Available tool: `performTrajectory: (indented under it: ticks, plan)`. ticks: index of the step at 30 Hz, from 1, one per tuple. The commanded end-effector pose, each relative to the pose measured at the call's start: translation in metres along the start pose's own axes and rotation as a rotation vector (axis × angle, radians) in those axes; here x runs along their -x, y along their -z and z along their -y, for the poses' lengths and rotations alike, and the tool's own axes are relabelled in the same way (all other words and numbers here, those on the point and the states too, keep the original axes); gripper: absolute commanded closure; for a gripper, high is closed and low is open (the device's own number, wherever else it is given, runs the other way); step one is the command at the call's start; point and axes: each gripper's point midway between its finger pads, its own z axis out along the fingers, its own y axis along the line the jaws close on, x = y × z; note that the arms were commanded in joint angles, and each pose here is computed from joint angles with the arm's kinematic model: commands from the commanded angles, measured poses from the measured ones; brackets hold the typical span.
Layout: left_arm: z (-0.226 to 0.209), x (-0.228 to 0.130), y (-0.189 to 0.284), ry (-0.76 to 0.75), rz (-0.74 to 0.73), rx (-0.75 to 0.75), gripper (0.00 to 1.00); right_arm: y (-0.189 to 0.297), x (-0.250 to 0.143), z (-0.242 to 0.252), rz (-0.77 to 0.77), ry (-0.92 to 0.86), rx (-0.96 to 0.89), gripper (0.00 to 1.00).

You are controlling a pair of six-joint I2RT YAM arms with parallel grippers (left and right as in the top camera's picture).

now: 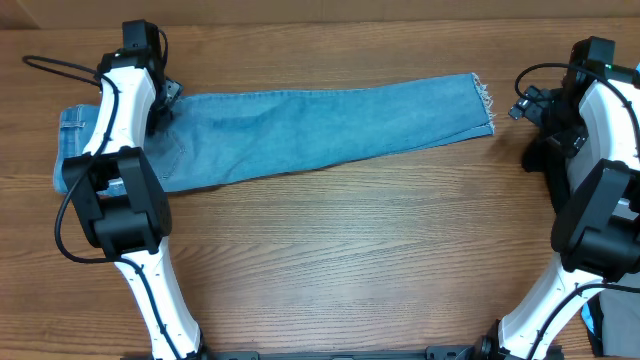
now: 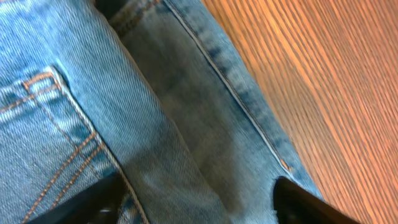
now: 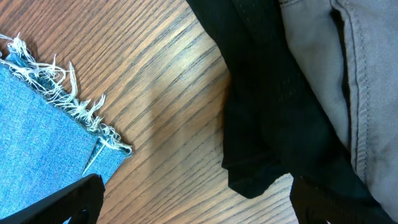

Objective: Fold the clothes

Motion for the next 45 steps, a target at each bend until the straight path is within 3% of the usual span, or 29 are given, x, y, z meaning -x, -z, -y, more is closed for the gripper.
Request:
performTrajectory:
  ticks: [1, 9, 16, 22, 38, 40, 43, 45]
  plan:
    - [-0.007, 0.012, -0.003, 0.018, 0.035, 0.032, 0.14, 0.024, 0.014, -0.003, 0.068, 0.003, 0.019, 0.00]
    - [-0.010, 0.041, 0.010, 0.121, 0.060, 0.010, 0.10, 0.024, 0.014, -0.003, 0.068, 0.003, 0.019, 0.00]
    - [-0.010, 0.040, 0.003, 0.149, 0.066, 0.018, 0.19, 0.024, 0.014, -0.003, 0.068, 0.003, 0.019, 0.00]
    - [-0.011, 0.045, 0.002, 0.153, 0.096, 0.025, 0.19, 0.024, 0.014, -0.003, 0.068, 0.003, 0.019, 0.00]
    - [-0.027, 0.017, -0.041, 0.101, 0.024, 0.110, 0.25, 0.024, 0.014, -0.003, 0.068, 0.003, 0.019, 0.00]
    - [-0.028, 0.017, -0.041, 0.101, 0.023, 0.111, 0.32, 0.024, 0.014, -0.003, 0.068, 0.003, 0.019, 0.00]
    - [-0.027, 0.018, -0.040, 0.098, 0.023, 0.109, 0.53, 0.024, 0.014, -0.003, 0.068, 0.003, 0.019, 0.00]
    - [-0.027, 0.017, -0.040, 0.097, 0.019, 0.107, 0.58, 0.024, 0.014, -0.003, 0.068, 0.003, 0.019, 0.00]
